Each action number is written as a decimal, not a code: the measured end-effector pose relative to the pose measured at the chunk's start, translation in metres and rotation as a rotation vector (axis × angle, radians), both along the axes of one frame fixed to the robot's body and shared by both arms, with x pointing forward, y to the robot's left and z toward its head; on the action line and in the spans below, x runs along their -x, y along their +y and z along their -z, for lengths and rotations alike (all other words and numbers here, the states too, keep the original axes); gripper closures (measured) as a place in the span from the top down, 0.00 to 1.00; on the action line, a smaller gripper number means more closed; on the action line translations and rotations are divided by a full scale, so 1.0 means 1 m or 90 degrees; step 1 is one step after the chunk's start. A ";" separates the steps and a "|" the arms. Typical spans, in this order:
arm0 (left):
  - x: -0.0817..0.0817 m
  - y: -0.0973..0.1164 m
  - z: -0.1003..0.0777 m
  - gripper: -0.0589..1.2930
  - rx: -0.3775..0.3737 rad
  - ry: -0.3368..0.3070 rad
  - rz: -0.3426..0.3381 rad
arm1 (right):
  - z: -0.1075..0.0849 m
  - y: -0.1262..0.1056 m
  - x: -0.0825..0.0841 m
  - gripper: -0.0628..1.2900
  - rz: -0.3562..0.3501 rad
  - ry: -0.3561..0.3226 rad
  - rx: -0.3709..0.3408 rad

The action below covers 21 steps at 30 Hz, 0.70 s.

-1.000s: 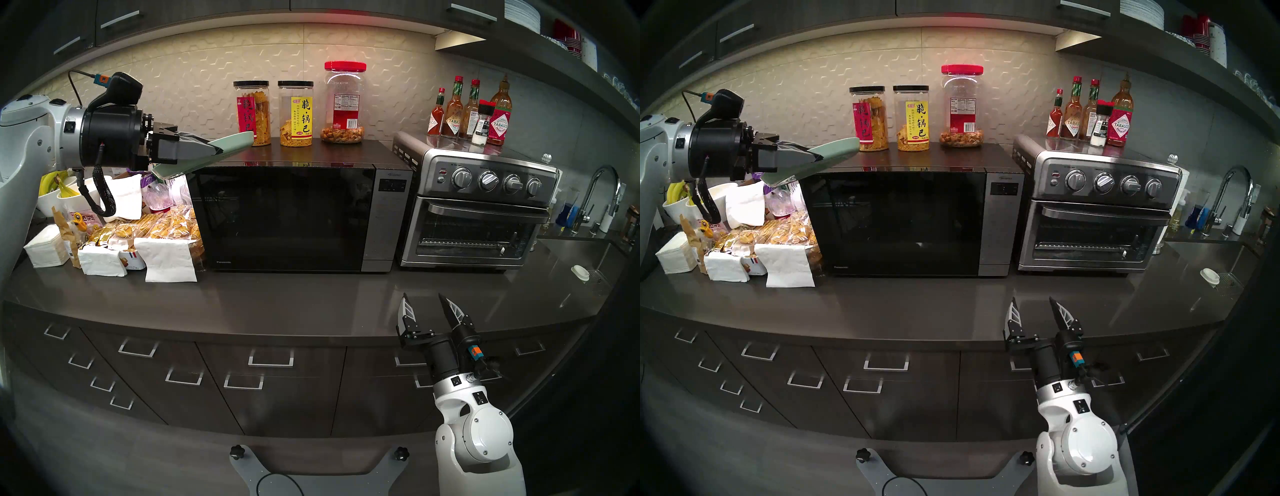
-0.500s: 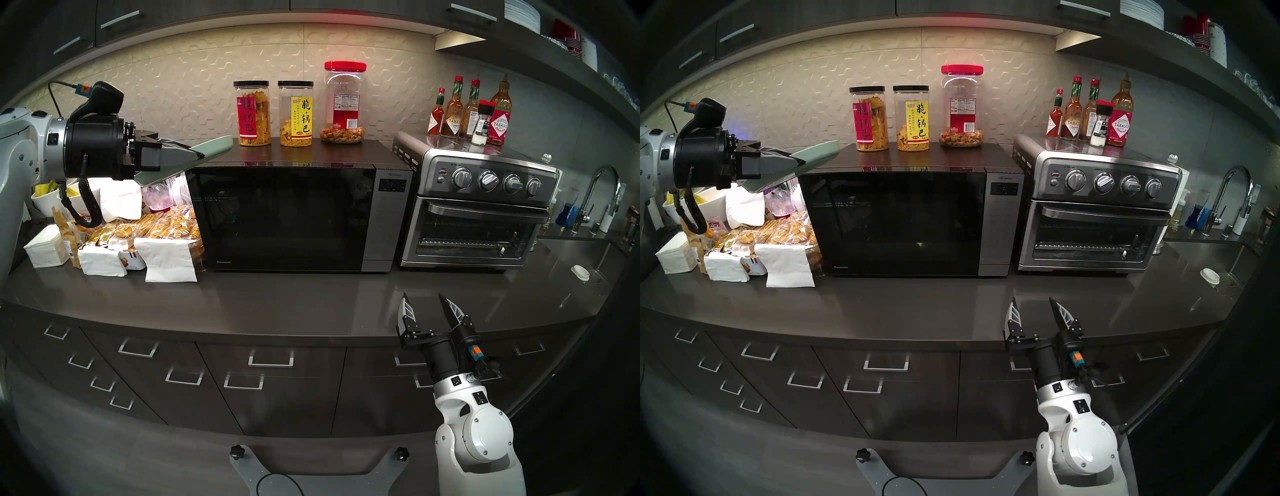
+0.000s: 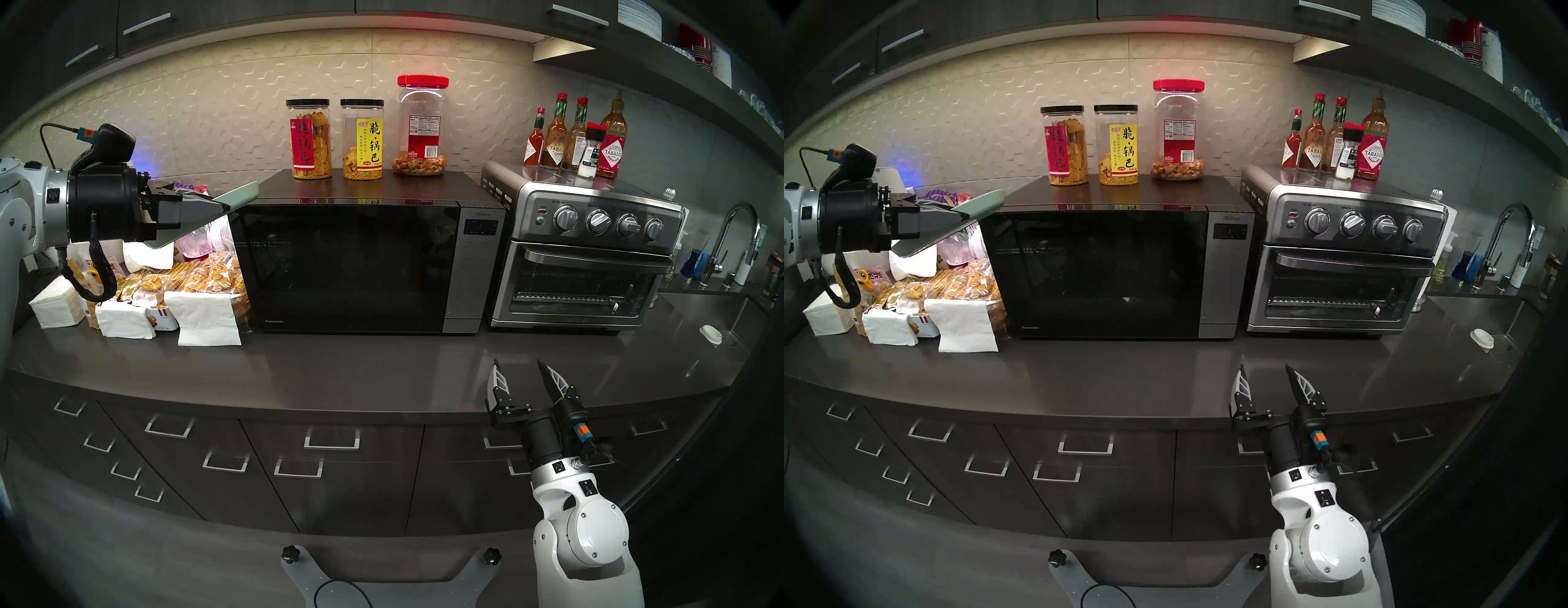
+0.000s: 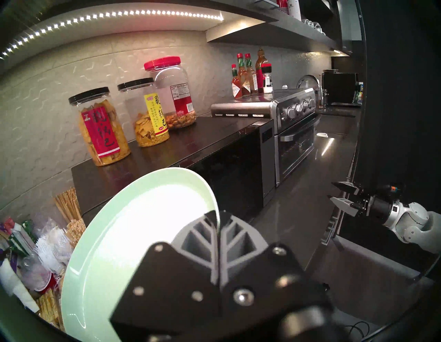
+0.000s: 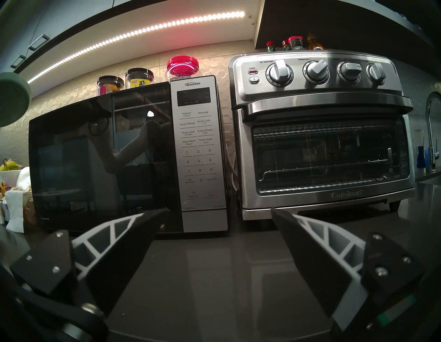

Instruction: Open the microwave, put the plate inside, and close the door

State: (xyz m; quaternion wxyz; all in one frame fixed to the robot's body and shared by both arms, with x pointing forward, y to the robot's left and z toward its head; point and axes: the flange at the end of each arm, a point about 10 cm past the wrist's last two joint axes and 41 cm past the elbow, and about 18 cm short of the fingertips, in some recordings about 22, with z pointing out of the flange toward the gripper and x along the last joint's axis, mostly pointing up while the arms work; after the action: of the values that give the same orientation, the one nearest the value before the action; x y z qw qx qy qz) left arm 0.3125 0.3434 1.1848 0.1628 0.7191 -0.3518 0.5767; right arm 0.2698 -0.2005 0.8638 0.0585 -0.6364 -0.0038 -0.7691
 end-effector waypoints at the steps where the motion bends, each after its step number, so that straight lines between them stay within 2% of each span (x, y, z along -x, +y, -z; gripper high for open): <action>1: 0.002 0.000 0.000 0.03 0.001 -0.001 -0.001 | 0.000 0.000 0.000 0.96 0.000 0.000 0.000; 10: 0.019 0.008 0.006 0.03 0.009 -0.007 -0.014 | 0.000 0.000 0.000 0.96 0.000 0.000 0.000; 21: 0.024 0.009 0.017 0.03 0.000 -0.020 0.025 | 0.000 0.000 0.000 0.96 0.000 0.000 0.000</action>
State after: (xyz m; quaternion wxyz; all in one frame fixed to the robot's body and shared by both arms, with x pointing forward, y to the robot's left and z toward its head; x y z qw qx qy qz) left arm 0.2881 0.3520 1.1678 0.1688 0.7029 -0.3685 0.5845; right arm 0.2698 -0.2005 0.8640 0.0585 -0.6363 -0.0038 -0.7692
